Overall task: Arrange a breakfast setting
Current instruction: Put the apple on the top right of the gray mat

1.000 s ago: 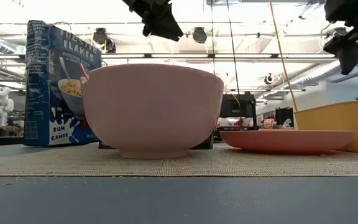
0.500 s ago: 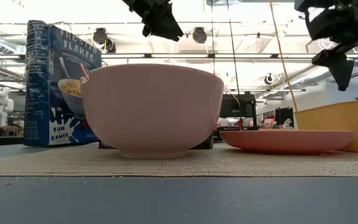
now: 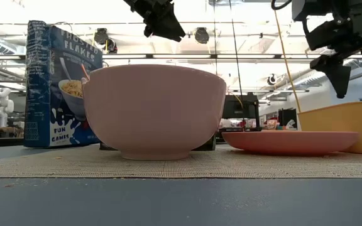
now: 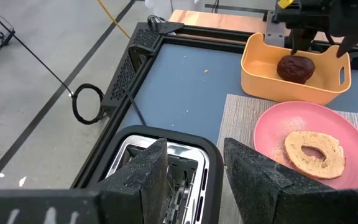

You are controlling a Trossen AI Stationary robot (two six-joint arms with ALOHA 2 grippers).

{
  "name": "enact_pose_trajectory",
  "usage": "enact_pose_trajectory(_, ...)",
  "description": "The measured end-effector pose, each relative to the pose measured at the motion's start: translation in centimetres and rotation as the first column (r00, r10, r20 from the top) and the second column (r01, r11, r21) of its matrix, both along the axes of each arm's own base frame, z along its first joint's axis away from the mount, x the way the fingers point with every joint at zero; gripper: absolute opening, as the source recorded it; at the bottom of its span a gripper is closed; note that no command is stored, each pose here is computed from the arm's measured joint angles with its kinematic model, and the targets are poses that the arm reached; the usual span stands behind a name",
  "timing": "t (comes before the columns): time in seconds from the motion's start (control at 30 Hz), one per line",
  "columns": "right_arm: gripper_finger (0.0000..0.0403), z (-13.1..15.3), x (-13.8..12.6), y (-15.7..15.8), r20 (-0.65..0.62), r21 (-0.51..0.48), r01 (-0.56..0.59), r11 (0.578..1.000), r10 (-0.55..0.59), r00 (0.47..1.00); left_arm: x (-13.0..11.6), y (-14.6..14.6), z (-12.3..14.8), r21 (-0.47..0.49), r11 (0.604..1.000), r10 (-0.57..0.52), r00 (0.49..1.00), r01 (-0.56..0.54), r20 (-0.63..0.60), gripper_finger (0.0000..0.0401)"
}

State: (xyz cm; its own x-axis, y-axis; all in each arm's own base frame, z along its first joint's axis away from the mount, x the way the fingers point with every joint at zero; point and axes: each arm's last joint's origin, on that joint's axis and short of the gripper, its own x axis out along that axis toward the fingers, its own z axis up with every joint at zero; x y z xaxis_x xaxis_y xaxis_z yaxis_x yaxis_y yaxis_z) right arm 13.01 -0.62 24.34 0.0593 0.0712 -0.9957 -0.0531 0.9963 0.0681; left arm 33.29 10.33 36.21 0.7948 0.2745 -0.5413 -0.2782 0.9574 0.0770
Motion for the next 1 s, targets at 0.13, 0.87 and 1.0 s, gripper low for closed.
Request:
enact_pose_trajectory(0.13,0.0356,-0.3,0.2,0.0,-0.019,0.002,-0.001,1.000,0.001,1.000,0.0,0.0,0.0,0.000,1.000,0.000,1.000,0.000,0.000,0.0166)
enact_pose_trajectory(0.87,0.0356,-1.9,1.1,-0.3,-0.114,-0.065,0.024,0.998,-0.031,0.993,0.0,0.0,0.0,0.000,1.000,0.000,1.000,0.000,-0.001,0.0166)
enact_pose_trajectory(1.0,0.0356,-2.5,1.7,-0.3,-0.162,-0.049,0.020,0.999,-0.028,0.986,0.0,0.0,0.0,0.000,1.000,0.000,1.000,0.000,-0.001,0.0166)
